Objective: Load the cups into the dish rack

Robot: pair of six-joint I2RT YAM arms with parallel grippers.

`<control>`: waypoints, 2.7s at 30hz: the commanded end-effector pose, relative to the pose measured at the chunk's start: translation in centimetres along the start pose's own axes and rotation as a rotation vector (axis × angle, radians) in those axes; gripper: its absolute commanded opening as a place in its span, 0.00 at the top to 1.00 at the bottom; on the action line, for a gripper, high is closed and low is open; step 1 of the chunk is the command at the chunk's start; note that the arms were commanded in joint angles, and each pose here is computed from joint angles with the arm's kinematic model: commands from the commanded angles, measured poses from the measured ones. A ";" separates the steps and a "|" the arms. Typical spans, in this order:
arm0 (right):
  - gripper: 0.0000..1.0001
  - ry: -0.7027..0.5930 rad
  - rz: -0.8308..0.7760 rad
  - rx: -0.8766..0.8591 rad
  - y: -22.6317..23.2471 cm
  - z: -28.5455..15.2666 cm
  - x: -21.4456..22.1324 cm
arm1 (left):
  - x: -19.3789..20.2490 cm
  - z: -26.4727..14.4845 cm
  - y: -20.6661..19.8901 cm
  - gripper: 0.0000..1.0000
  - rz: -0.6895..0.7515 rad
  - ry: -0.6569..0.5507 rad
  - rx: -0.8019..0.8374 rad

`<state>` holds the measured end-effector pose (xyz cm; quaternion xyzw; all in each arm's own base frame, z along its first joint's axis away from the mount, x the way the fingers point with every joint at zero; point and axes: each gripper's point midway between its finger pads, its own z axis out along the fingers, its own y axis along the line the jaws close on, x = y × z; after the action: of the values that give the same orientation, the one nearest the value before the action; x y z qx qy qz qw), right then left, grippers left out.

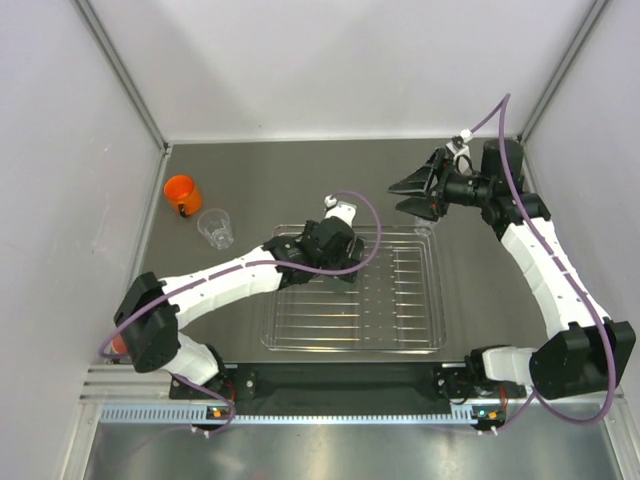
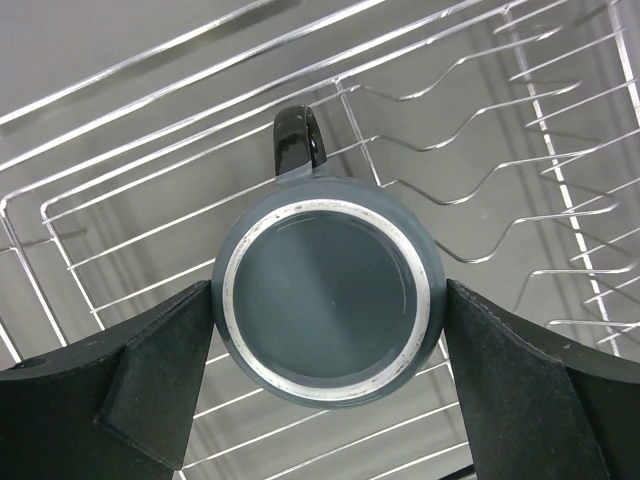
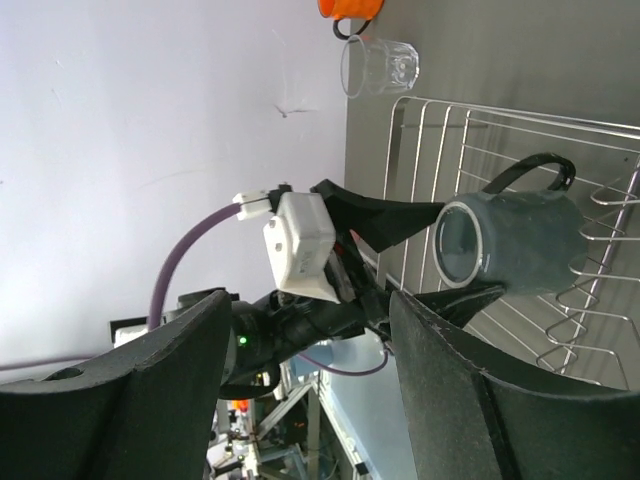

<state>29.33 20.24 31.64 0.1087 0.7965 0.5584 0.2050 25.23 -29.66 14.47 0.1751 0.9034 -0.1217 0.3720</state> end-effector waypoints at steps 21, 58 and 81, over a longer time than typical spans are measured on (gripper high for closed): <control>0.36 -0.017 -0.068 -0.023 1.0 -0.3 0.1 | 0.0 1.5 -0.9 0.40 0.004 0.033 -0.012; 0.83 0.461 -0.107 0.153 -7.6 9.2 6.5 | 0.2 0.2 -0.7 0.09 0.009 -0.002 0.030; 0.89 0.665 -0.086 0.278 -14.3 11.6 13.6 | -0.2 0.4 -1.1 0.10 0.005 -0.040 0.039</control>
<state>23.40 30.72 13.85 -0.0732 0.8803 0.4641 -0.0655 24.39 -29.52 12.29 0.1932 0.9088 -0.1118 0.3526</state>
